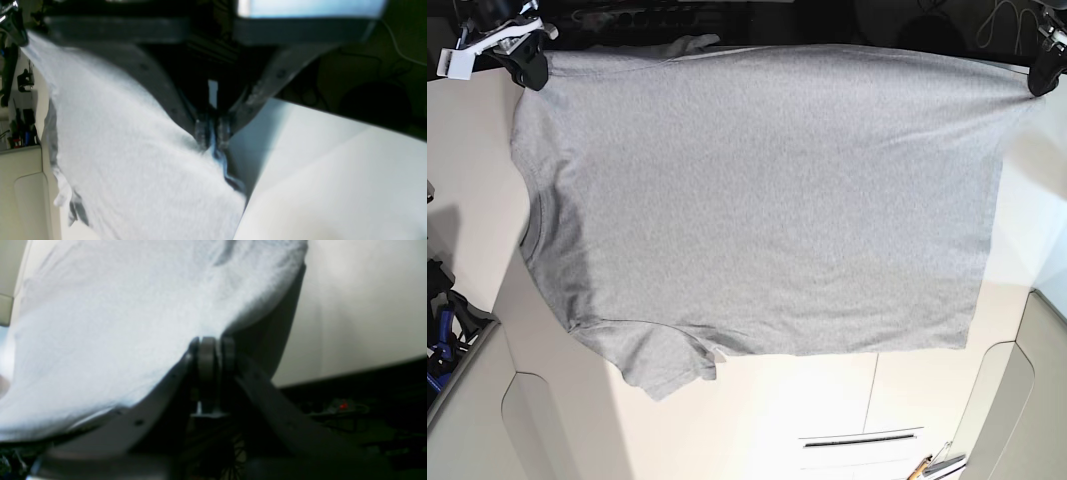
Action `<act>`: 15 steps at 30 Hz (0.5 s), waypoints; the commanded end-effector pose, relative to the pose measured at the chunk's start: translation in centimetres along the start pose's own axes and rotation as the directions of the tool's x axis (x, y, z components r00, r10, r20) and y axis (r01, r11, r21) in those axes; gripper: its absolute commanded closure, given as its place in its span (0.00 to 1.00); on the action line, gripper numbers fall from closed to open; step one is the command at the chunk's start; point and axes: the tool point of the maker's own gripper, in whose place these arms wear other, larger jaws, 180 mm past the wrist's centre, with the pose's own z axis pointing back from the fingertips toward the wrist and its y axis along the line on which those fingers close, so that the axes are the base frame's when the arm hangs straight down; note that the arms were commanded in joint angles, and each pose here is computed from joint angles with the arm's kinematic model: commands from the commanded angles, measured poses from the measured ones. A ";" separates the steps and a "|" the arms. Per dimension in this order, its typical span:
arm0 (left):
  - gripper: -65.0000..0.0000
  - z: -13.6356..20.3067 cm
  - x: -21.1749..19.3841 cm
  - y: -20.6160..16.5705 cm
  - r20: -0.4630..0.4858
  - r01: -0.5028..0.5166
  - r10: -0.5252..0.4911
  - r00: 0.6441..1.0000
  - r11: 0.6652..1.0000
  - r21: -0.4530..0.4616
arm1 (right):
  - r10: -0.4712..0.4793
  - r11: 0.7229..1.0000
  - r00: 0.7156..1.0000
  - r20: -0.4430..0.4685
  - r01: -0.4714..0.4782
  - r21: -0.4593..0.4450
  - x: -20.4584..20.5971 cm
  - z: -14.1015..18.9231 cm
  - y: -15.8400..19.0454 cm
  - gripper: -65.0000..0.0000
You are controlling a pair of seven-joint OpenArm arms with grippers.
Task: Fold the T-shirt properly
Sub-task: 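Lift the hem with both grippers and pull it back toward the arms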
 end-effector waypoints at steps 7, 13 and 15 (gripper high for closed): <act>1.00 -2.0 2.7 -2.4 0.081 0.042 -0.034 0.996 0.995 -0.090 | 0.035 0.998 0.994 0.105 -0.040 0.050 3.5 -0.8 1.5 1.00; 1.00 -6.2 1.8 -4.4 0.052 0.109 -0.103 0.993 0.986 -0.125 | 0.120 0.990 0.978 0.170 -0.130 0.054 6.4 -3.6 2.4 1.00; 1.00 -7.5 1.4 -5.0 0.037 0.139 -0.135 0.990 0.982 -0.128 | 0.129 0.989 0.977 0.167 -0.140 0.057 6.6 -4.8 2.4 1.00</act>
